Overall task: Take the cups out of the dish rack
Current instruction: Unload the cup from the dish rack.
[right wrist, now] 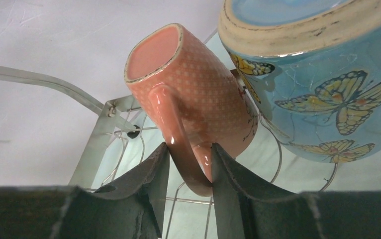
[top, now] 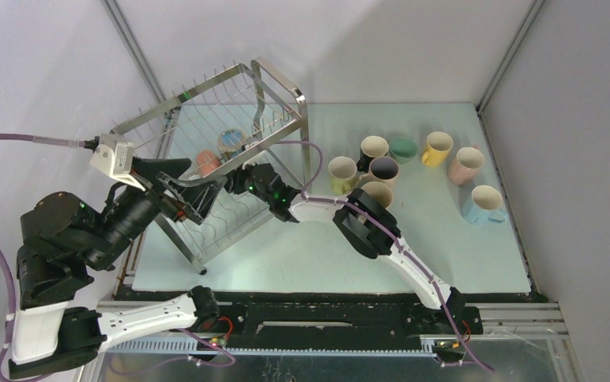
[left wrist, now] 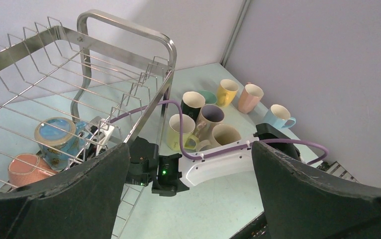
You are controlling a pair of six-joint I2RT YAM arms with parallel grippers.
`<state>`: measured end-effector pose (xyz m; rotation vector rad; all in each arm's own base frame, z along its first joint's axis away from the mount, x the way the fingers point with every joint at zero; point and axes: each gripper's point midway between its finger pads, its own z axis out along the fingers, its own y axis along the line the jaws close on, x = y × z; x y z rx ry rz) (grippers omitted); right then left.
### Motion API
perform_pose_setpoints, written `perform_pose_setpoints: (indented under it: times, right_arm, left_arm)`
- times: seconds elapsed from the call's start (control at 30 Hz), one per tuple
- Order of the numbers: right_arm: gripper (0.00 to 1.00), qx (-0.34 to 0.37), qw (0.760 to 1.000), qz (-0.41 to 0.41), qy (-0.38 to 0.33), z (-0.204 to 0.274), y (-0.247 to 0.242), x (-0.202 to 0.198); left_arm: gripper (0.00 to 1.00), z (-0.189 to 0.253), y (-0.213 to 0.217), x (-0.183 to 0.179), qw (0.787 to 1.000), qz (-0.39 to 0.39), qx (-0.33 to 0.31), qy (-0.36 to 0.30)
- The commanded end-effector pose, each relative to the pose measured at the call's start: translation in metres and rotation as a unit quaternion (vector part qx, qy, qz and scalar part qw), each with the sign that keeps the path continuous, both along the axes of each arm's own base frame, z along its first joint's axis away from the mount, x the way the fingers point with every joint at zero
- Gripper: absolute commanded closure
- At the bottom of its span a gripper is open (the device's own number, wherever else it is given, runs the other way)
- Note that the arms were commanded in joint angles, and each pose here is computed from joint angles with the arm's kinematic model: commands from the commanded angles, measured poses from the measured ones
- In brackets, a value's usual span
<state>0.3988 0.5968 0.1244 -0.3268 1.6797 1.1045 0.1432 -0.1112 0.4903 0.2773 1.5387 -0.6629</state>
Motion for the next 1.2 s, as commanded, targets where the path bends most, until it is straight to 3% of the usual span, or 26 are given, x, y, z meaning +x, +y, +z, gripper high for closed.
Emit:
perform_pose_setpoints:
  times: [0.0, 1.17]
  right_arm:
    - [0.58, 0.004, 1.000, 0.009, -0.022, 0.012, 0.002, -0.008]
    - [0.72, 0.024, 0.996, 0.017, -0.086, 0.060, -0.016, -0.058]
  left_arm:
    - [0.00, 0.002, -0.010, 0.003, 1.000, -0.008, 0.000, -0.005]
    - [0.00, -0.005, -0.017, 0.003, 1.000, -0.015, -0.011, 0.010]
